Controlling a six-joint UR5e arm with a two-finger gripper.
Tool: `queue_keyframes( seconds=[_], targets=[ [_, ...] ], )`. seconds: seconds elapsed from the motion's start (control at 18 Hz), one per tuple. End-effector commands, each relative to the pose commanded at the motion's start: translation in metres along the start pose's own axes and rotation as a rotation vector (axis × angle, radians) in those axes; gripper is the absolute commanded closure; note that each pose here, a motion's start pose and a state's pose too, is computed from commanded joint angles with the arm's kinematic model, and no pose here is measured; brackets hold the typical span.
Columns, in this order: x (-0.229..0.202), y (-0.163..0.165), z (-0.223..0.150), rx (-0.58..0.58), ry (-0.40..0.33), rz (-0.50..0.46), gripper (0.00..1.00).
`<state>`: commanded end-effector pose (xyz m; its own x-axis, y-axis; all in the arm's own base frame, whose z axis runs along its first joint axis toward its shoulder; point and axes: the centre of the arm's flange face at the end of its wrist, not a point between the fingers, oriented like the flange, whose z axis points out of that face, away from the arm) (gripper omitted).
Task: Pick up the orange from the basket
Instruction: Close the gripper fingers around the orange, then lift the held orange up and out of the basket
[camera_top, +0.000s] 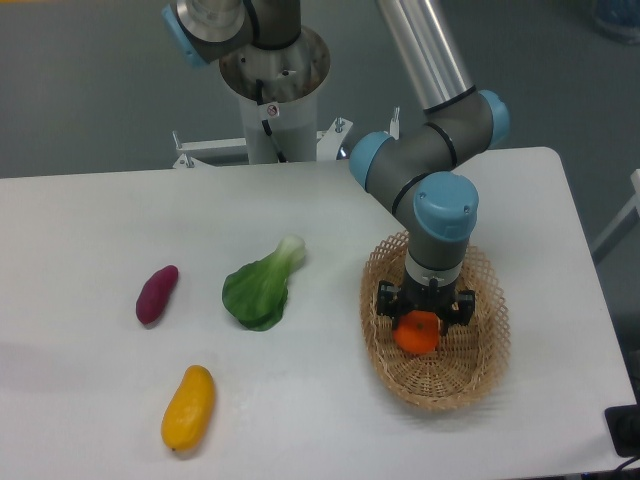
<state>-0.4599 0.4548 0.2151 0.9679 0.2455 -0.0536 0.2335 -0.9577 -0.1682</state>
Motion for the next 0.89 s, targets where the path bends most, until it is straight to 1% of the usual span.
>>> queue_keyframes(
  seconds=[0.17,0.33,0.44,0.61,0.78,0.89],
  targets=[
    [-0.001,0.0,-0.002,0.003,-0.003,0.003,0.27],
    [-0.002,-0.002,-0.005,0.009,-0.009,0.007,0.27],
    [-0.007,-0.006,-0.016,0.024,-0.024,0.009,0.27],
    [-0.011,-0.008,-0.026,0.036,-0.038,0.032,0.3],
    [-0.035,-0.004,-0.07,0.081,-0.086,0.049,0.3],
    [-0.036,-0.004,-0.091,0.101,-0.11,0.085,0.3]
  ],
)
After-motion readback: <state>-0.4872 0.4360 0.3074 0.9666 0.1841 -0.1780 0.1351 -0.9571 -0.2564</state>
